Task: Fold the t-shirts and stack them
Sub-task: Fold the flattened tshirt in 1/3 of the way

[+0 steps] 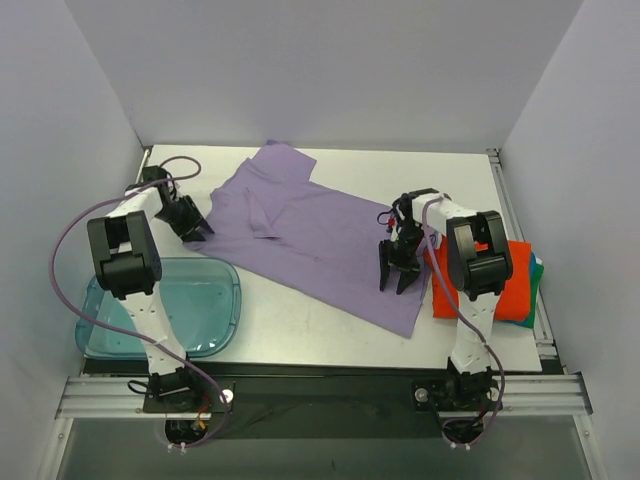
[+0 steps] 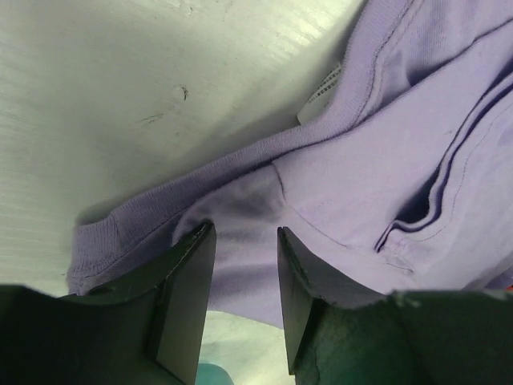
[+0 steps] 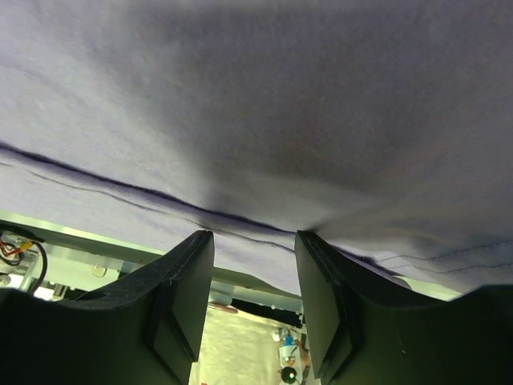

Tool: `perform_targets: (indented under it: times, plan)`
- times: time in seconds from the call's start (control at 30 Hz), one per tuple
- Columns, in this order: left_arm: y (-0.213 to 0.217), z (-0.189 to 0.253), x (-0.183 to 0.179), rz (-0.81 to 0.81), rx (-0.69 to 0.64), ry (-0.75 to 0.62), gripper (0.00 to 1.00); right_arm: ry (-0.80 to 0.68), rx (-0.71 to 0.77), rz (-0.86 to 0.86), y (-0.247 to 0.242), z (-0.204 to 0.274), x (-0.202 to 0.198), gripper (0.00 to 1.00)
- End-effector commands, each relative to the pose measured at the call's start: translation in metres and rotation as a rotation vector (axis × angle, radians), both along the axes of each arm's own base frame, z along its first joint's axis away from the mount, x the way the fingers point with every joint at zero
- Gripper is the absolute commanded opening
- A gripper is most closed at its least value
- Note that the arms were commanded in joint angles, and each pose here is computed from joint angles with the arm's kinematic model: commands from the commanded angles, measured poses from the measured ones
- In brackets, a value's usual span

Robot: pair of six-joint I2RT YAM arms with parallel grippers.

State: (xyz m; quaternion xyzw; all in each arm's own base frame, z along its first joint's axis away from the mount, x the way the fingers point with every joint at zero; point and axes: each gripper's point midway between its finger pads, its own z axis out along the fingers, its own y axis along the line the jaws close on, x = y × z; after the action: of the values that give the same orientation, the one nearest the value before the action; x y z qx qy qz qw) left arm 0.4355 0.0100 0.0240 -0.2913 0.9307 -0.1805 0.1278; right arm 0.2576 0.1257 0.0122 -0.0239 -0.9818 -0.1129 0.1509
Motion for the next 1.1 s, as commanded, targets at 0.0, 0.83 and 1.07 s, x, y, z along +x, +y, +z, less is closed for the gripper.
perform_targets:
  times: [0.0,0.83,1.07]
  plan:
    - [0.024,-0.017,-0.013,0.01,0.088,0.06,0.48,0.066,-0.033,0.046,-0.004,-0.001,-0.019,0.45]
    - [0.131,-0.007,-0.004,0.079,0.342,0.077,0.47,0.13,0.041,0.291,0.035,0.009,-0.053,0.46]
    - [0.057,0.045,0.047,-0.084,0.33,-0.095,0.49,-0.024,0.026,0.274,0.038,0.041,-0.021,0.46]
